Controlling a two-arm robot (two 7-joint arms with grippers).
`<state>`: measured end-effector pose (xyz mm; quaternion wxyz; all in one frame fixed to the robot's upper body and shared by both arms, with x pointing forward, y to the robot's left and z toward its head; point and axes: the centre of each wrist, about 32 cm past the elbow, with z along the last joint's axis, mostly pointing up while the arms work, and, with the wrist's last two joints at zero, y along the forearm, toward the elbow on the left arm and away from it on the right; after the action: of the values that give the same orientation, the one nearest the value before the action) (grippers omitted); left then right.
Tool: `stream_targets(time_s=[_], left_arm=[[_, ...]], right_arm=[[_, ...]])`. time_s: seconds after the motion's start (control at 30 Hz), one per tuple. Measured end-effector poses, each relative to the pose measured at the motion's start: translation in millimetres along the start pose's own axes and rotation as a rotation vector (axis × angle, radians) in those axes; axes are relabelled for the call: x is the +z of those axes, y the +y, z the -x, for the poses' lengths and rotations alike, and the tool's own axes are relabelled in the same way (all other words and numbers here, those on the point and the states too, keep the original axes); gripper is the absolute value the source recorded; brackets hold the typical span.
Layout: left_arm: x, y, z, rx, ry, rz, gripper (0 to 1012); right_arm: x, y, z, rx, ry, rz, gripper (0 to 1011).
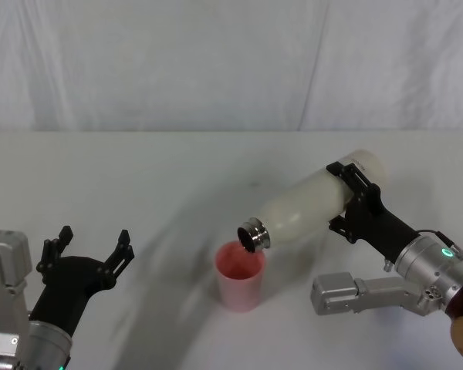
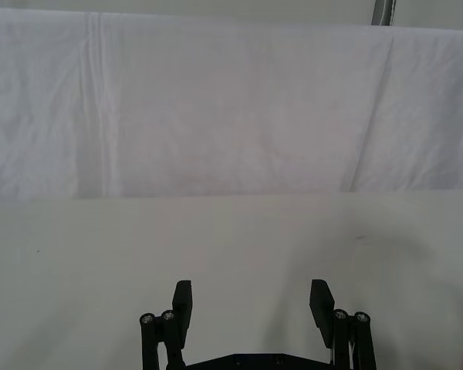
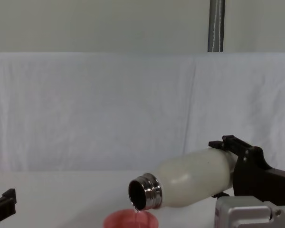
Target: Grasp the thermos with one hand and pour water into the cup lid.
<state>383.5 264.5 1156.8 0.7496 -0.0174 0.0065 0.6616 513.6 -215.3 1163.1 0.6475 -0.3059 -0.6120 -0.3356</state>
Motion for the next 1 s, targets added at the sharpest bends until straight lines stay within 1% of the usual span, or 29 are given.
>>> stream_targets(time_s=[1.0], left_arm=[[0.0, 0.0, 0.0, 0.0, 0.0, 0.0, 1001]], right_arm=[[0.6, 0.7, 1.4, 0.005, -0.003, -0.002, 959]])
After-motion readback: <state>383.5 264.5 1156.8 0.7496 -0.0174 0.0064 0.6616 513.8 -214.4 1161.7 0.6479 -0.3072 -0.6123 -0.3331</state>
